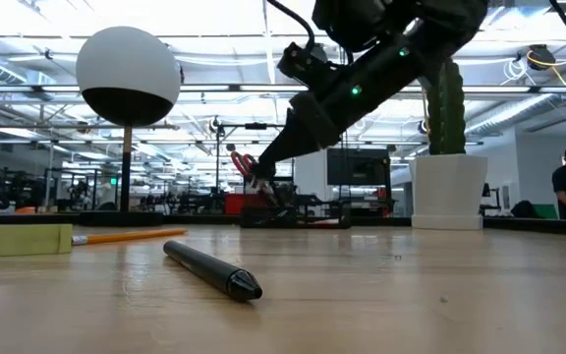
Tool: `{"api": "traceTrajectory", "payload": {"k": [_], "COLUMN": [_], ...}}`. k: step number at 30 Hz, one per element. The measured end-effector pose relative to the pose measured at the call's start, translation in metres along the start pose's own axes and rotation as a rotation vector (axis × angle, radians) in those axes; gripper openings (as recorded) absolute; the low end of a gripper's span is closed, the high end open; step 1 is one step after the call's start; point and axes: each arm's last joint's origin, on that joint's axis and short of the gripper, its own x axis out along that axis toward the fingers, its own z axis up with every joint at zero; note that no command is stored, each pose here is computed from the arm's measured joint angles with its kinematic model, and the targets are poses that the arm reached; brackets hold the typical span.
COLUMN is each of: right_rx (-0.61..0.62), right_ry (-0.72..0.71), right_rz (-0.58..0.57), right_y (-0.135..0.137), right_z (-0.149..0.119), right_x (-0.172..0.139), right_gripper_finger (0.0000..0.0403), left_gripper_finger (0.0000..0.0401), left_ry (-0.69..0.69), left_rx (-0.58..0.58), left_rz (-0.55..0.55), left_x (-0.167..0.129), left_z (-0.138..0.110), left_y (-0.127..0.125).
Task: Pick and place office supplies into organizer
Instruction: Put the binder clip into the desk organizer
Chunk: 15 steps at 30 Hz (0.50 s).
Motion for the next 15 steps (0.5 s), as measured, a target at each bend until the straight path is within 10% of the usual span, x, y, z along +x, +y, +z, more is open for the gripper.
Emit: {"api": "traceTrajectory", "payload": {"k": [15], "right_rx": [0.082], "right_ry": [-0.116], "right_rz": [-0.181], "right_y": [-0.11], "right_z": [0.01], "right_x": [0.001], "right_gripper_finger": [0.0], "left_gripper_finger": [0.0097], "left_ry": [-0.027], "left_rx": [0.097], "left_rz": [0.2], "left_x": [-0.007], "left_z": [0.003], "left_y": [-0.002]}}
